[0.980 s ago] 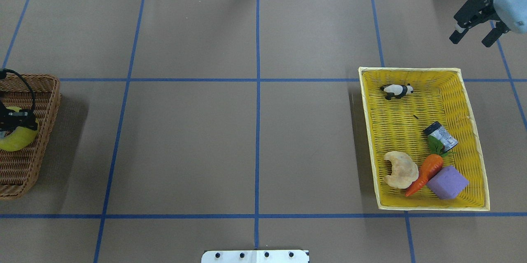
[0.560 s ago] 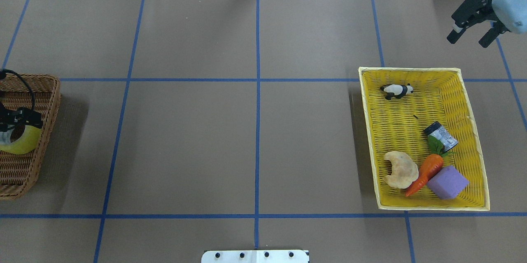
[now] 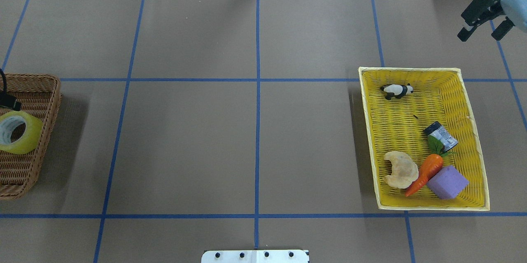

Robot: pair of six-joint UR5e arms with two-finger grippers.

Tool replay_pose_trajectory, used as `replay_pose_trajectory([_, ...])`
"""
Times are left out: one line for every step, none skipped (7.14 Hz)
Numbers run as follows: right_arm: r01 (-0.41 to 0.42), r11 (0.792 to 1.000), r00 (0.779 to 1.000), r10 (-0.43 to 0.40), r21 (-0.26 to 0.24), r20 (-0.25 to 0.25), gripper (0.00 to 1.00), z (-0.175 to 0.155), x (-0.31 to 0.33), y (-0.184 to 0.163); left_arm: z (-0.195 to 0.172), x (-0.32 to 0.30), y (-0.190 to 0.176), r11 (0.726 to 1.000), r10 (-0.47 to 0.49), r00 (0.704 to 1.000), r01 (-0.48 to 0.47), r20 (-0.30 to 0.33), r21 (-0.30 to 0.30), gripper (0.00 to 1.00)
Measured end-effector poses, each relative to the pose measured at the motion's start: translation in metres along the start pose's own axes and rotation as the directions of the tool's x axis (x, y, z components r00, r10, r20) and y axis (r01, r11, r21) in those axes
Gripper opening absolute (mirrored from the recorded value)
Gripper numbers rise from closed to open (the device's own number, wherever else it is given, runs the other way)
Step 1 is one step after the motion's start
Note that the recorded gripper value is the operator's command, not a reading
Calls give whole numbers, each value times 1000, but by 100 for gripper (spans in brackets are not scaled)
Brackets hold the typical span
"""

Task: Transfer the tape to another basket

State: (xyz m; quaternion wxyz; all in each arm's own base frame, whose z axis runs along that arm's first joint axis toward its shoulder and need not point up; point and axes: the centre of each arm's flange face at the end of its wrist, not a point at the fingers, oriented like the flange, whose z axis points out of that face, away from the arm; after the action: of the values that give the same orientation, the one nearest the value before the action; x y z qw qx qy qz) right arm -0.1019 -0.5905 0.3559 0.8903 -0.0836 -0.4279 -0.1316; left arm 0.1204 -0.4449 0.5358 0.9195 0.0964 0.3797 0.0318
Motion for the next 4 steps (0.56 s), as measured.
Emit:
replay_pose_trajectory([-6,1000,1000,6,8,-25,100,-3,12,9,-13,-18,-10,998,63,998,-63,25,-10,98])
replay_pose_trajectory([-13,1000,999,14,14,-35,100,-2,25,25,-23,-34,-17,995,96,994,-96,42,-21,98])
replay_pose_trajectory([-21,1000,999,22,18,-41,100,2,40,46,-30,-48,-26,994,101,994,-99,39,-39,98])
replay_pose_trajectory([-24,1000,998,25,20,-53,100,6,59,64,-36,-57,-41,995,78,997,-77,14,-60,98])
